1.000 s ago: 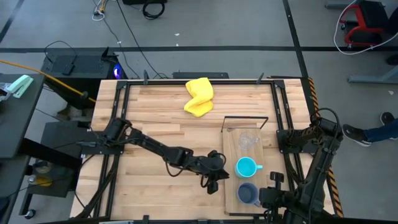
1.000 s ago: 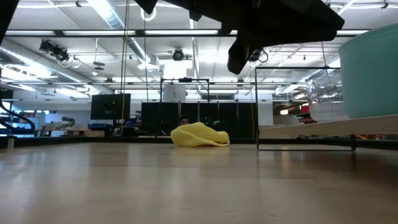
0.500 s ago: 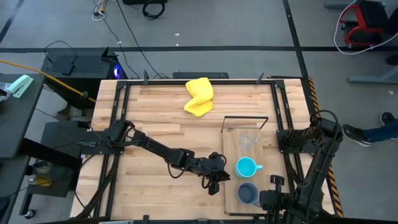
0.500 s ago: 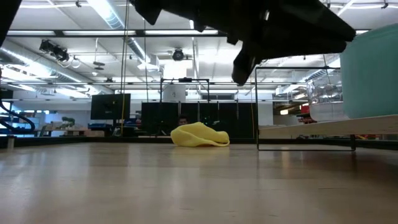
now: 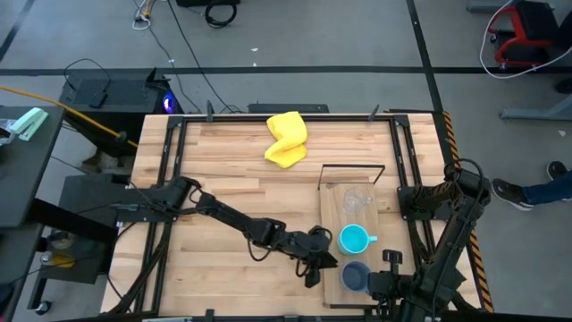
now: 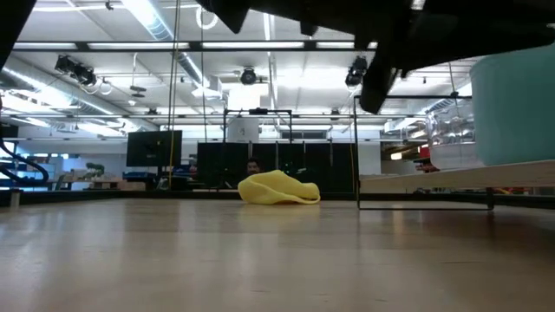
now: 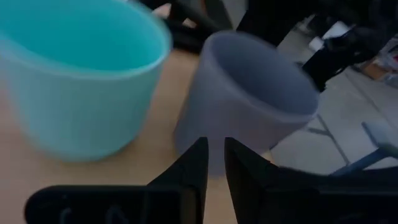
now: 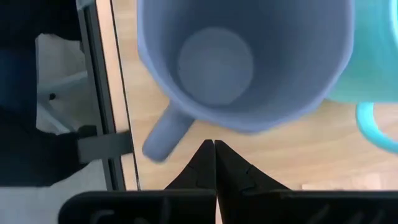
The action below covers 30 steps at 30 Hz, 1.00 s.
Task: Stack small to large cups/mugs on shelf
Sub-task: Put the purple mug on the shelf
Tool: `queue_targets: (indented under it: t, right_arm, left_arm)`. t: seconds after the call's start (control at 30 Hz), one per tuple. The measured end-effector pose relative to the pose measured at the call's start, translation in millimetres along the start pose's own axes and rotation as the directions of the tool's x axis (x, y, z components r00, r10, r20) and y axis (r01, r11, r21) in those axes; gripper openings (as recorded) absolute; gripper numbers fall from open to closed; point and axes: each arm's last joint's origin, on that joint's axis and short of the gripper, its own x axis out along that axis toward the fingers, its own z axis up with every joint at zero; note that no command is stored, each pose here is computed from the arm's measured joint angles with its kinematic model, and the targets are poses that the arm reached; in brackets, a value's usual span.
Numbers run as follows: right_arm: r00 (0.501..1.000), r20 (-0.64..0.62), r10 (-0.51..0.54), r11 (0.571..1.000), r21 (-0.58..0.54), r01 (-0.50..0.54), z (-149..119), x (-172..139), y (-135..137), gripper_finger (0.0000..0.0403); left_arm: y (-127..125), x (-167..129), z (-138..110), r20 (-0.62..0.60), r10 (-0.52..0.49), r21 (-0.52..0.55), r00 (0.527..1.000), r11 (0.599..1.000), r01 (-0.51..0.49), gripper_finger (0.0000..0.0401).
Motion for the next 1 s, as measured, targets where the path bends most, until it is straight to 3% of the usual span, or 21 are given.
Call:
queue_targets:
  t: [0.2,1.0]
  right_arm:
    - [0.999,0.037,-0.016,1.0,-0.015,0.016,2.3,0.5,-1.0,0.0]
    - [0.993,0.088,-0.081,0.997,0.019,0.08,3.4,0.7,-6.1,0.0]
  left_arm:
    - [0.6,14.1,-3.9,-0.036,-0.014,-0.003,0.999,1.0,0.014,0.0055]
    - [-10.2,13.7,-4.8,-0.029,-0.049,0.002,0.998,0.999,0.049,0.0056]
